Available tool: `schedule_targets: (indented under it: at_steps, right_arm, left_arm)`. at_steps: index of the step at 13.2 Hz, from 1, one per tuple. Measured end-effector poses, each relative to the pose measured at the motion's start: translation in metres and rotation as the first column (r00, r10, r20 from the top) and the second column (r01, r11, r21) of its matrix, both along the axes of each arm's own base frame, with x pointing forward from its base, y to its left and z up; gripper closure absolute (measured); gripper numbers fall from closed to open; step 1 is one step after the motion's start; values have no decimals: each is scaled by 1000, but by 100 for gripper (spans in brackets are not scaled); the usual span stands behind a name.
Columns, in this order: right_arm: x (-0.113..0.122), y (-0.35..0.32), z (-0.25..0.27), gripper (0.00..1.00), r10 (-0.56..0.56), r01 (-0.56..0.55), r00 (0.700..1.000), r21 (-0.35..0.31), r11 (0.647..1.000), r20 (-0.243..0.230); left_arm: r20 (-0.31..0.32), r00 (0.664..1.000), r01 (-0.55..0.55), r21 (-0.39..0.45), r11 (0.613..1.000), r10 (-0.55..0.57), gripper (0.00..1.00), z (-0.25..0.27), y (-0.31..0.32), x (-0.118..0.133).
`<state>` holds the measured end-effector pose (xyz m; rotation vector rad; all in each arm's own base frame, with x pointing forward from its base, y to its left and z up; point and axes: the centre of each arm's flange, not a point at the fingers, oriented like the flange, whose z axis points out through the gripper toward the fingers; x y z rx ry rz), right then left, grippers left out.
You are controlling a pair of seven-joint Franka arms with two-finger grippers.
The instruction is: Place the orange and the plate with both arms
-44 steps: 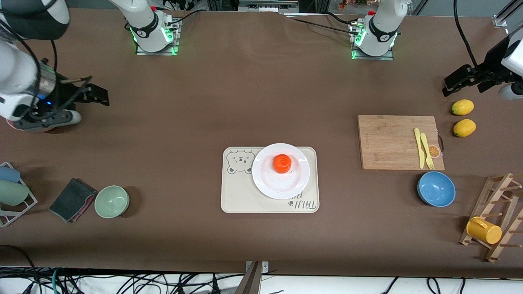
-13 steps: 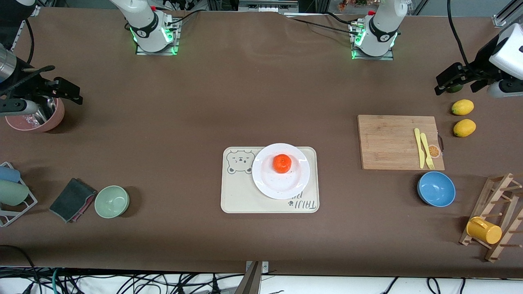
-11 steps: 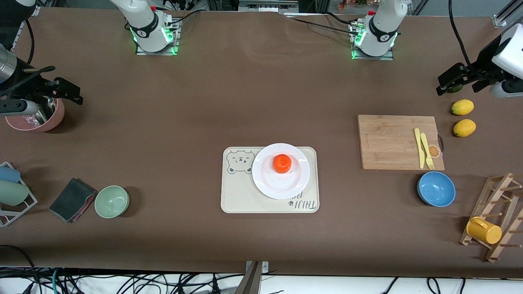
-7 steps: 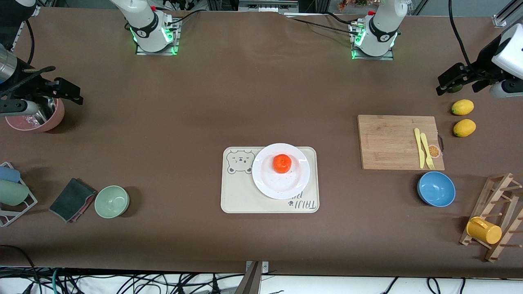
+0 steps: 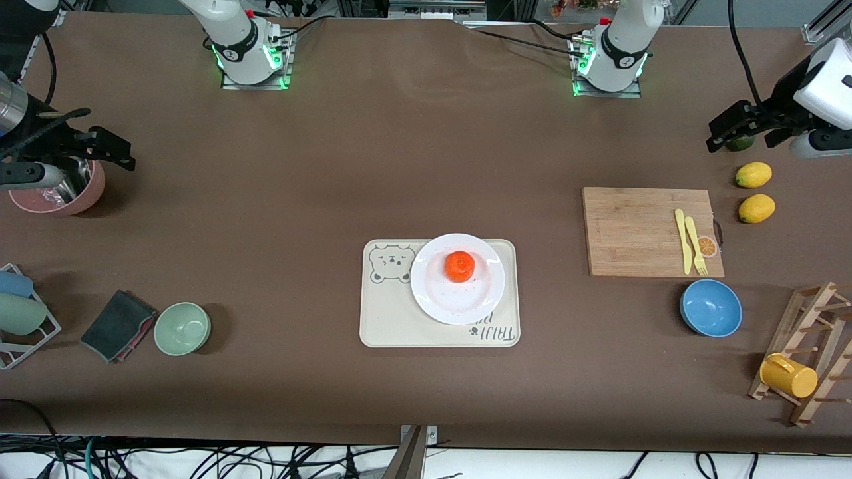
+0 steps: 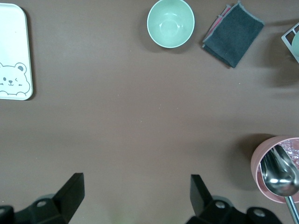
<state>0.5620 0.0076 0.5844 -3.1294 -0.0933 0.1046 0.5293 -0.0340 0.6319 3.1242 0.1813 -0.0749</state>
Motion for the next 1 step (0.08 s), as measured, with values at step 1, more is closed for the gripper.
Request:
schedule_targets:
  at_steps: [1]
  right_arm:
    - [0,0,0,0,0,0,1000,0,1000,0]
  left_arm:
    - [-3,1000,-6,0,1000,6,0,0,3,0]
